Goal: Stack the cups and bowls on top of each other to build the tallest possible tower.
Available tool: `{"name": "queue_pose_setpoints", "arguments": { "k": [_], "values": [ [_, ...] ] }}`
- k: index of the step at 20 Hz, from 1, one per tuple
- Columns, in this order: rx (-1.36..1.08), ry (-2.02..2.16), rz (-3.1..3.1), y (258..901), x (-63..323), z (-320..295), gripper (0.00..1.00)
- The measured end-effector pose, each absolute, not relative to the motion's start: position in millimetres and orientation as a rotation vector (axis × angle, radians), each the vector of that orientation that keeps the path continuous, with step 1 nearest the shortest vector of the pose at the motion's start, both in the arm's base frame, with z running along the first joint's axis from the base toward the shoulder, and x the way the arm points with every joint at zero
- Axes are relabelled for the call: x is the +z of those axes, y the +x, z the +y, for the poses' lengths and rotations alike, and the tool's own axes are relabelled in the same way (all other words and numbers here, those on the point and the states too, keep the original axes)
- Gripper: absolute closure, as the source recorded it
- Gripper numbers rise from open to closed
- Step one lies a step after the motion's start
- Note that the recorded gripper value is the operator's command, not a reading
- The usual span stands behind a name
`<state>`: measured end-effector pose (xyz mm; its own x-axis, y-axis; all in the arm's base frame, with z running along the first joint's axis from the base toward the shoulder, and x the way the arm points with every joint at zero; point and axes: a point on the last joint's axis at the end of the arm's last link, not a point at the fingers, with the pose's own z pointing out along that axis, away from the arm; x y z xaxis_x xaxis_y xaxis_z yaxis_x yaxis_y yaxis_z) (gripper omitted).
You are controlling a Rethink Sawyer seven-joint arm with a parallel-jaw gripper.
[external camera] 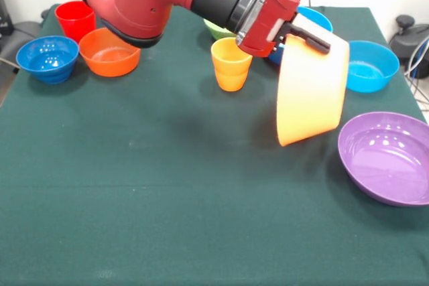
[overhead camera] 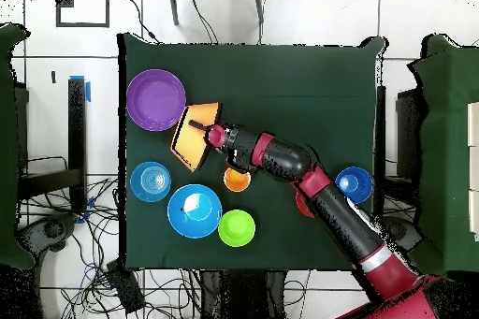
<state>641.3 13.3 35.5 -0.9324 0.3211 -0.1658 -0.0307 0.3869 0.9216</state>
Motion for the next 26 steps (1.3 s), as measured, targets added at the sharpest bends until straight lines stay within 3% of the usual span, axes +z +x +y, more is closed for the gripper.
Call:
{"name": "queue_pose_setpoints", "arguments": {
  "k": [26],
  "values": [
    [1.744, 0.514, 2.223, 664, 23, 3, 1.0]
  ]
}}
